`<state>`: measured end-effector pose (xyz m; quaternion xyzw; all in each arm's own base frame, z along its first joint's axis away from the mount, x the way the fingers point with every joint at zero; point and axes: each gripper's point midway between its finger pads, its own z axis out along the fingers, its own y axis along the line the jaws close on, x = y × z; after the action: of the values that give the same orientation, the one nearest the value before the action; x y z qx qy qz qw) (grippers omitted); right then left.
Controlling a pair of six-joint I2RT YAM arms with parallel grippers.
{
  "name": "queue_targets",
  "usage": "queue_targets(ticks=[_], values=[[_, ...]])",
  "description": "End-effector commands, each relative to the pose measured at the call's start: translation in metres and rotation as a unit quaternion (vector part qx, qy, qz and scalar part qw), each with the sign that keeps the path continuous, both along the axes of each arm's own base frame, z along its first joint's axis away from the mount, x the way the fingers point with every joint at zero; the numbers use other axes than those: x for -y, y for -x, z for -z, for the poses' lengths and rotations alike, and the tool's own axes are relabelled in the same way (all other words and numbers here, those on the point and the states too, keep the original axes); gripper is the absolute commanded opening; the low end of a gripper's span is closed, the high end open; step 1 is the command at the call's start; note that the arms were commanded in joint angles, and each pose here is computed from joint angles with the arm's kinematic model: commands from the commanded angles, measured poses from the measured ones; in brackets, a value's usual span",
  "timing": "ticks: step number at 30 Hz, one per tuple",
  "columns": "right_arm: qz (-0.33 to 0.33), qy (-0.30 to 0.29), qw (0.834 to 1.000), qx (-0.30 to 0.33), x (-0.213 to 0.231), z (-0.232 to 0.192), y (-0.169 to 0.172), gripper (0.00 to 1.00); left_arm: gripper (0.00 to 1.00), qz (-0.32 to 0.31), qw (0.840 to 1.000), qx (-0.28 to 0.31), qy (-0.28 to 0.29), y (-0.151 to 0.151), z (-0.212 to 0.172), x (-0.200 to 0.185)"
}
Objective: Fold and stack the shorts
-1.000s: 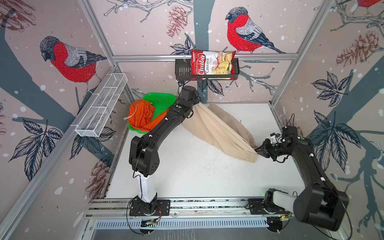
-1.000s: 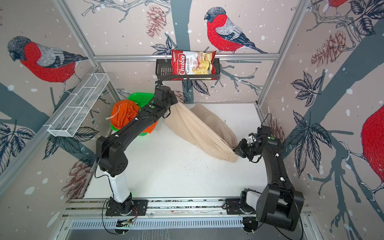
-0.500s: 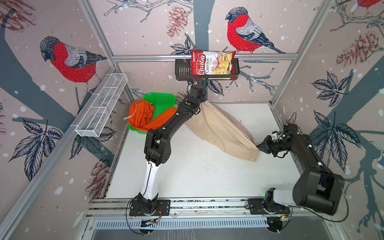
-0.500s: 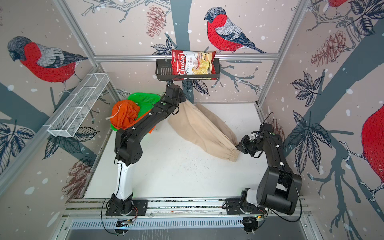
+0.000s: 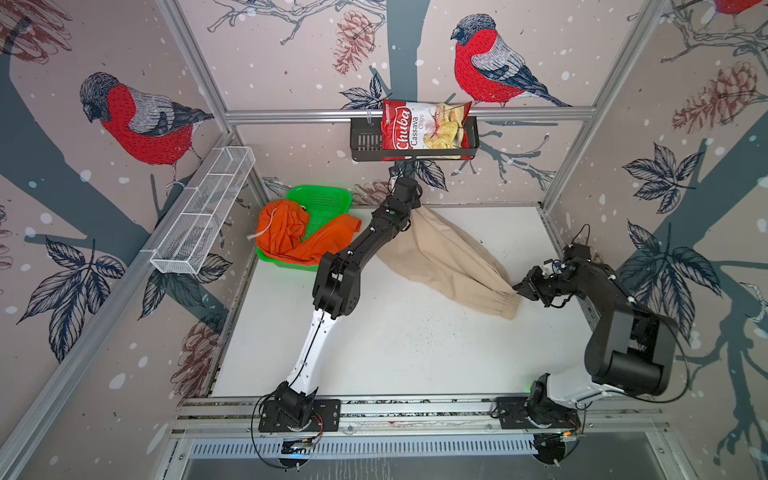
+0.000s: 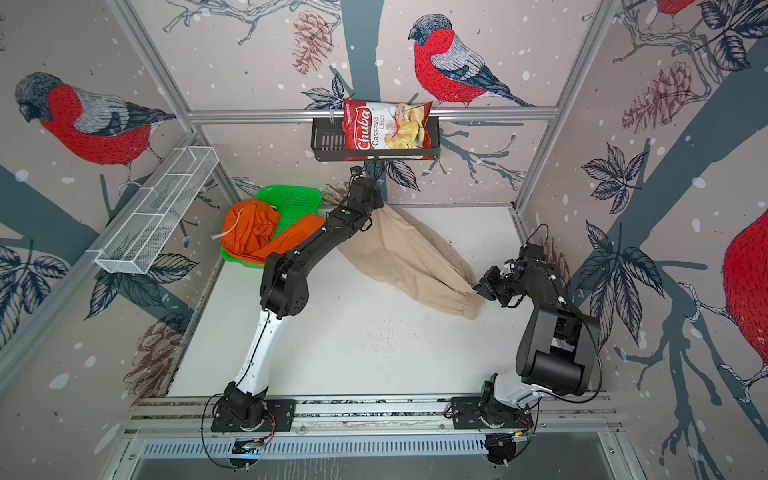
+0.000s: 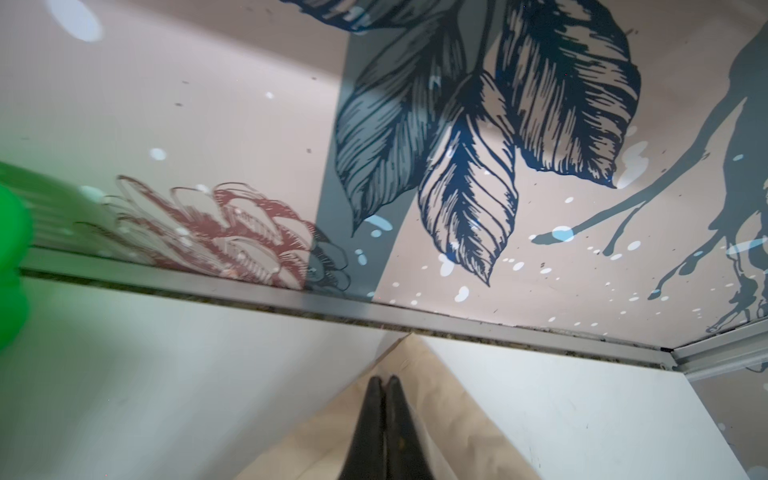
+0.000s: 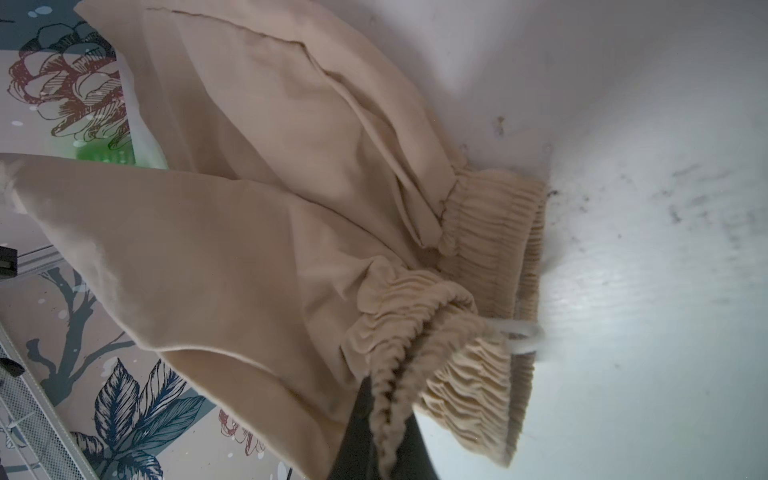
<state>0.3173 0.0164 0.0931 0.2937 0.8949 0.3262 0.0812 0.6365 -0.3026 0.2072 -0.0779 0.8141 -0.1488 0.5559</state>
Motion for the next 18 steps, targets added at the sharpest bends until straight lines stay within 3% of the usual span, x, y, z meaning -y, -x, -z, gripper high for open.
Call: queue_targets(ticks=[1,3,5,9,11,15,18], values=[[0.021,0.007,0.999,0.024,0.009,0.005,-0.020,0.17,0.02,0.010,1.000,0.002,-0.009,-0.008,0.016,0.008],[0.026,0.008,0.999,0.039,0.012,0.007,-0.032,0.28,0.12,0.016,1.000,-0.002,-0.013,-0.010,0.031,0.012],[0.037,0.016,0.997,0.068,0.017,0.002,-0.046,0.41,0.30,0.025,1.000,-0.002,-0.019,-0.012,0.038,0.015],[0.071,0.063,0.988,0.126,0.036,-0.026,-0.068,0.62,0.59,0.044,0.999,0.007,-0.024,-0.011,0.027,0.018],[0.083,0.094,0.981,0.145,0.046,-0.043,-0.074,0.69,0.67,0.051,0.998,0.014,-0.027,-0.008,0.014,0.016],[0.107,0.151,0.966,0.180,0.063,-0.081,-0.073,0.70,0.70,0.078,0.996,0.012,-0.032,0.010,-0.007,0.011],[0.083,0.158,0.960,0.217,0.041,-0.098,-0.064,0.66,0.59,0.128,0.992,-0.002,-0.024,0.034,-0.005,0.010]])
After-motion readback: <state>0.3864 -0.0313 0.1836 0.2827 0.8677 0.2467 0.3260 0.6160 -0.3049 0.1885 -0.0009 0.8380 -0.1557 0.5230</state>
